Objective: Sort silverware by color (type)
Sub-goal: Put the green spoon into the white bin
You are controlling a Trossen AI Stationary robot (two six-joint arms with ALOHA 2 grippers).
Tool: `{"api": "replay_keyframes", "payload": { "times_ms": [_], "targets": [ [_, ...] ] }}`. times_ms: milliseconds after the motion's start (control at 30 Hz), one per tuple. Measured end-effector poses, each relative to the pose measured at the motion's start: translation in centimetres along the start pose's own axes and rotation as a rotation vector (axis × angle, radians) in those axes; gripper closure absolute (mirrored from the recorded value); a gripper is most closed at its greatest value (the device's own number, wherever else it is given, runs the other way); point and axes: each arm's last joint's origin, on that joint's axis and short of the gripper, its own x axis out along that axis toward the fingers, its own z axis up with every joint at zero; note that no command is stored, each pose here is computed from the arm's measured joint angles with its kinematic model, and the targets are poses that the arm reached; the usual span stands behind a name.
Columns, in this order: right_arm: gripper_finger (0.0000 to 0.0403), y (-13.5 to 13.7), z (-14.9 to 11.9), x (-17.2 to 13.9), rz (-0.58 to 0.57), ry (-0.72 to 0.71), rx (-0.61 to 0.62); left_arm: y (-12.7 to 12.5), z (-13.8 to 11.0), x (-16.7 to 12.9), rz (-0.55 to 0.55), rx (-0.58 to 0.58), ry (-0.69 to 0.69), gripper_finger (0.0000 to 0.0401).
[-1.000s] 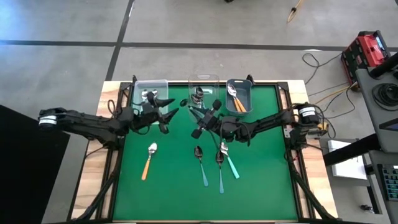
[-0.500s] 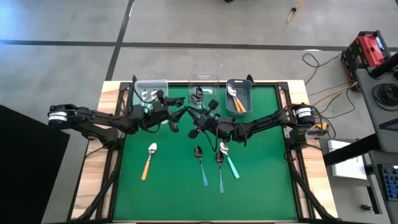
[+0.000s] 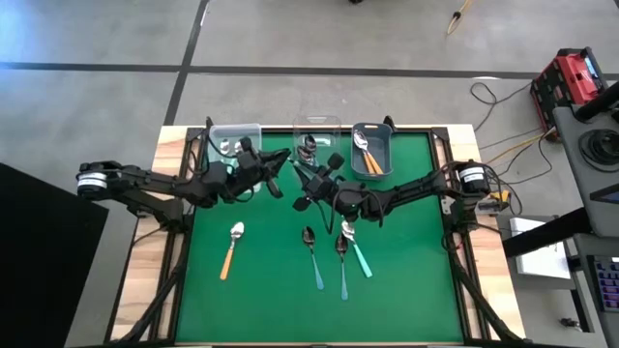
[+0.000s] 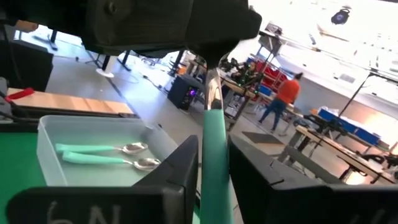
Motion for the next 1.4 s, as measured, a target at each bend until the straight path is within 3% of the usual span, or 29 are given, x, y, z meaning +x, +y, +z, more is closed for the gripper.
{"api": "replay_keyframes", "payload": {
  "times_ms": [367,633,800,1067,1300,1400],
  "targets": [
    [0.0237,-0.5,-0.2,0.4,-0.016,0.005,0.034,-0.1,0.3,0.8,0.011,0.037,0.079,0.0398],
    [0.0199,-1.1,0.3,0.2,-0.07,0.031,-0.009,1.5,2.2,1.3,0.056,0.097,0.188,0.0399],
    [0.0198,-2.0,0.9,0.0,-0.064,0.062,-0.024,3.8,3.8,1.0,0.126,0.157,0.295,0.0399],
    [0.0197,-3.7,0.9,0.4,-0.074,0.13,-0.066,8.9,5.1,0.3,0.312,0.194,0.606,0.0399],
    [0.0197,-6.3,0.5,0.8,-0.087,0.22,-0.054,13.2,5.4,0.3,0.225,0.127,0.632,0.0399],
    [0.0197,-7.7,0.3,0.9,-0.038,0.259,-0.017,15.4,5.0,0.0,0.201,0.081,0.649,0.0399]
  ]
}}
